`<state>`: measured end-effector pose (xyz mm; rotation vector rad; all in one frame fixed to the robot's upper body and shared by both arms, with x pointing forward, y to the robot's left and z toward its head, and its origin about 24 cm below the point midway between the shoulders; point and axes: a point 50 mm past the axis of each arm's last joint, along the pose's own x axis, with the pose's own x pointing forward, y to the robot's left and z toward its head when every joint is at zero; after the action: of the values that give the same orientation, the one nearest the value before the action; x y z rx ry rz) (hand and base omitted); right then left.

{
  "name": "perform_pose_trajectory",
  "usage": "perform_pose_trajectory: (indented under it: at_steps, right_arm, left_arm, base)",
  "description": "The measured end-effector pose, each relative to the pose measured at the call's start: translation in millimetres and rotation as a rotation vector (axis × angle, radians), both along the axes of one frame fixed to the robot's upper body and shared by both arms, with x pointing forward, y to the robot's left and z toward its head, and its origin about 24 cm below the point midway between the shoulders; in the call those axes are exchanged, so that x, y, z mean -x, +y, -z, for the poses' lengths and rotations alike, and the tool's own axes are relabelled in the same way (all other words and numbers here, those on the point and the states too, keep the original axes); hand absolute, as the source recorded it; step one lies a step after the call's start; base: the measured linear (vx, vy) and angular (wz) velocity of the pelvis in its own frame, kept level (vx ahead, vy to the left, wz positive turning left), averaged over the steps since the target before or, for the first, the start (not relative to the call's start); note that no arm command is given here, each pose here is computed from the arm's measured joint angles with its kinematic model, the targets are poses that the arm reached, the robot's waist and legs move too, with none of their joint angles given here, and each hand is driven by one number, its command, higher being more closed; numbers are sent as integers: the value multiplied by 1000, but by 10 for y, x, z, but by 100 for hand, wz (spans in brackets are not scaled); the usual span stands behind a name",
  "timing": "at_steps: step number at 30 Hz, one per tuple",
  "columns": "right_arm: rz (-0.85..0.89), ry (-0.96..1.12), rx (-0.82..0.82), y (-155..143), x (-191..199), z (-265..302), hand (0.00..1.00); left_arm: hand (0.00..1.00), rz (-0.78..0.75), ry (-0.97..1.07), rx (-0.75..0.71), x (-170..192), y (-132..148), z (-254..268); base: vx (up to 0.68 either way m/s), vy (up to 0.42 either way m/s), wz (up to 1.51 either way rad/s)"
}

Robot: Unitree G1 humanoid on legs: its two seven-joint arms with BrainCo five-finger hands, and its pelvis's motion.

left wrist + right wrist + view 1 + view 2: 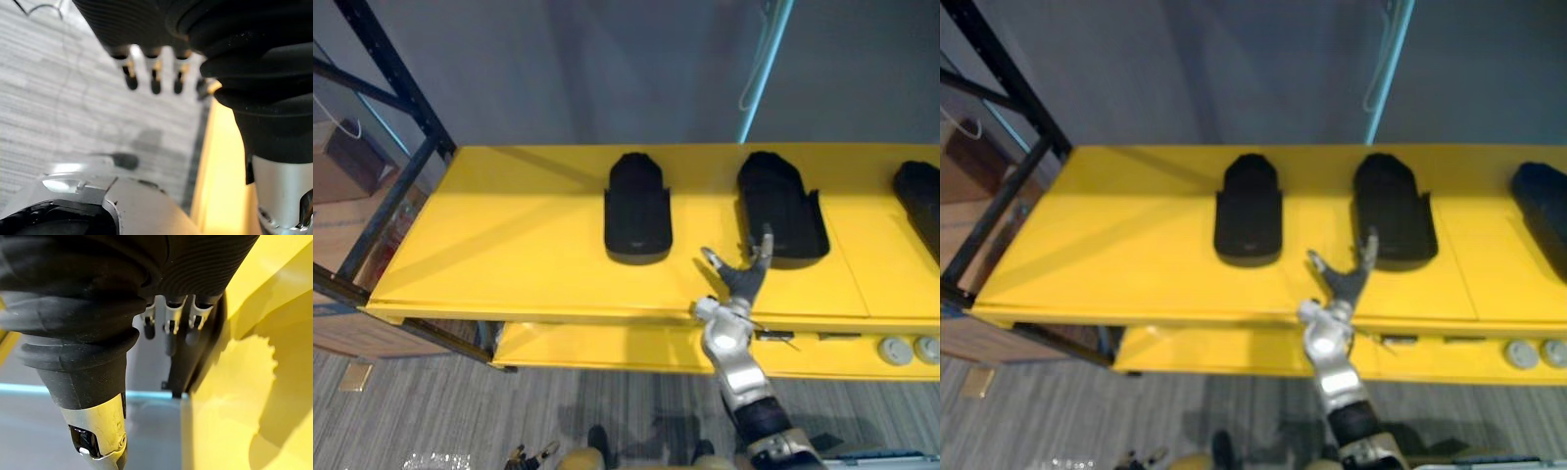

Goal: Walk over and take plastic housings, then place them on the shelf

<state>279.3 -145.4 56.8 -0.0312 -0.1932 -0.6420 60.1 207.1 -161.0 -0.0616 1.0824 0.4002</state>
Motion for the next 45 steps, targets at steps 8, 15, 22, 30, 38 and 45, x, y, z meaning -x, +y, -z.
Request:
perform_pose_trajectory:
  at_steps: [8,15,22,30,38,45]
  right_arm:
    - [-25,19,-19,-75,-11,41,0]
    - [-148,-32,-26,-50,-33,7,0]
    - [-82,-314,-30,-243,123,-561,0]
    - [138,-434,73,-1130,349,-916,0]
    - [343,-164,50,-1970,418,-574,0]
    - [170,-161,-24,-2318,12,-869,0]
  left_arm:
    - [0,0,1,1,2,0,-2]
    - [0,4,3,4,12,6,-1]
    - [0,10,5,-4,29,26,-3]
    - [0,-40,50,-16,278,95,3]
    - [0,-35,71,-26,319,122,4]
    - [0,-24,-8,-20,81,146,-54]
  base:
    - [0,0,0]
    - [0,0,0]
    - [0,0,0]
    - [-25,18,-10]
    - [-1,13,2]
    - [2,31,12]
